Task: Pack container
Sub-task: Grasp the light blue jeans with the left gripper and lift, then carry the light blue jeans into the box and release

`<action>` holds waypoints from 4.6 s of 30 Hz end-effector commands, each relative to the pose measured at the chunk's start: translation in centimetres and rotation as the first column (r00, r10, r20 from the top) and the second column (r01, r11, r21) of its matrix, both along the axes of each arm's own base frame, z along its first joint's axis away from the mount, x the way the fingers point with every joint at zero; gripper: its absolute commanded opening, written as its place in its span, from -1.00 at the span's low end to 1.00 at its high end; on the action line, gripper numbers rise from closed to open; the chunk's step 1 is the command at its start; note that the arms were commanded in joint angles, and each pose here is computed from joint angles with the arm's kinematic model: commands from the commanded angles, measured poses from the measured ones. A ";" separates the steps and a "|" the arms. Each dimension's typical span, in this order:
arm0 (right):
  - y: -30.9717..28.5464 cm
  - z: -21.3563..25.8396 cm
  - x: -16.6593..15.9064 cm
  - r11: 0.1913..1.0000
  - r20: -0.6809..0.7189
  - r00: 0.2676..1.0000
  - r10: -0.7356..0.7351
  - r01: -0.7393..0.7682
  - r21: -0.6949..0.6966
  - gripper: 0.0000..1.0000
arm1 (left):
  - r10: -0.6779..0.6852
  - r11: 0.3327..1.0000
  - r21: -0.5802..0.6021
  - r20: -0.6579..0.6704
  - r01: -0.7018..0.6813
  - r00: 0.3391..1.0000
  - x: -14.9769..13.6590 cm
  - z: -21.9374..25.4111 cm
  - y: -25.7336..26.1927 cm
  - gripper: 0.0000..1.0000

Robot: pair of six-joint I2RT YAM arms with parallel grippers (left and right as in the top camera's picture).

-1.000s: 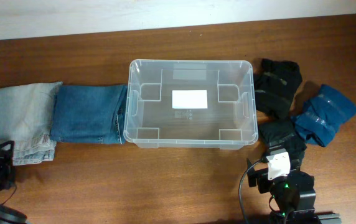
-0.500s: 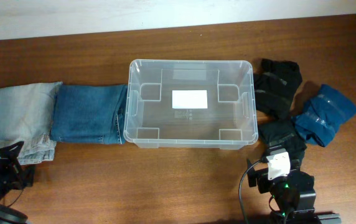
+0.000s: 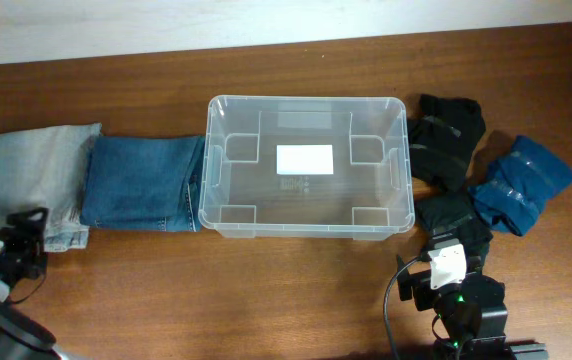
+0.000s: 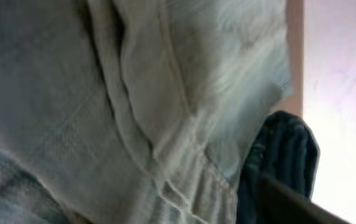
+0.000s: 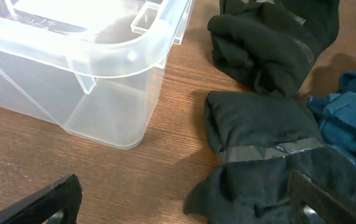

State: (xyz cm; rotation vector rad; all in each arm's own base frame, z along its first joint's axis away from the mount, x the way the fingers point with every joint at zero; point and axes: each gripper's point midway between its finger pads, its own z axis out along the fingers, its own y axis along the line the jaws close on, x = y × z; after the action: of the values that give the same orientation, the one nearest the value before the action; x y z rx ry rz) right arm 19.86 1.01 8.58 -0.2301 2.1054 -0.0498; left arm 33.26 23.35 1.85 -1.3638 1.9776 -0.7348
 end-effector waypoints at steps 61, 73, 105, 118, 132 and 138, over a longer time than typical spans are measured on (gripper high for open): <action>-0.1 -0.1 0.0 1.000 0.002 1.000 -0.008 0.008 0.008 0.97 | -0.930 0.221 0.578 0.368 0.786 -0.009 -0.4 46.4 -39.8 -0.99; -0.1 -0.1 0.0 1.000 0.002 1.000 -0.008 0.008 0.008 0.97 | -0.904 -0.121 0.513 0.296 0.850 -0.307 -1.4 38.8 -51.5 -0.99; -0.1 -0.1 0.0 1.000 0.002 1.000 -0.008 0.008 0.008 0.97 | -0.898 -0.275 0.540 0.150 0.795 -0.413 1.4 30.0 -59.0 -0.99; -0.1 -0.1 0.0 1.000 0.002 1.000 -0.008 0.008 0.008 0.97 | -0.933 -0.282 0.346 0.118 0.895 -0.340 2.0 24.1 -60.7 -0.99; -0.1 -0.1 0.0 1.000 0.002 1.000 -0.008 0.008 0.008 0.97 | -0.970 -0.241 0.276 -0.087 0.930 -0.226 3.7 20.7 -57.0 0.73; -0.1 -0.1 0.0 1.000 0.002 1.000 -0.008 0.008 0.008 0.97 | -0.970 -0.068 0.215 -0.244 0.974 -0.014 6.6 21.9 -46.9 0.98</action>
State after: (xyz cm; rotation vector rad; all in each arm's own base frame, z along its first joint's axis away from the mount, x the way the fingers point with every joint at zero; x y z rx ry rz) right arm 19.86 1.01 8.58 -0.2305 2.1054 -0.0500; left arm 36.70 -29.05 21.27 0.8253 2.7828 -1.0157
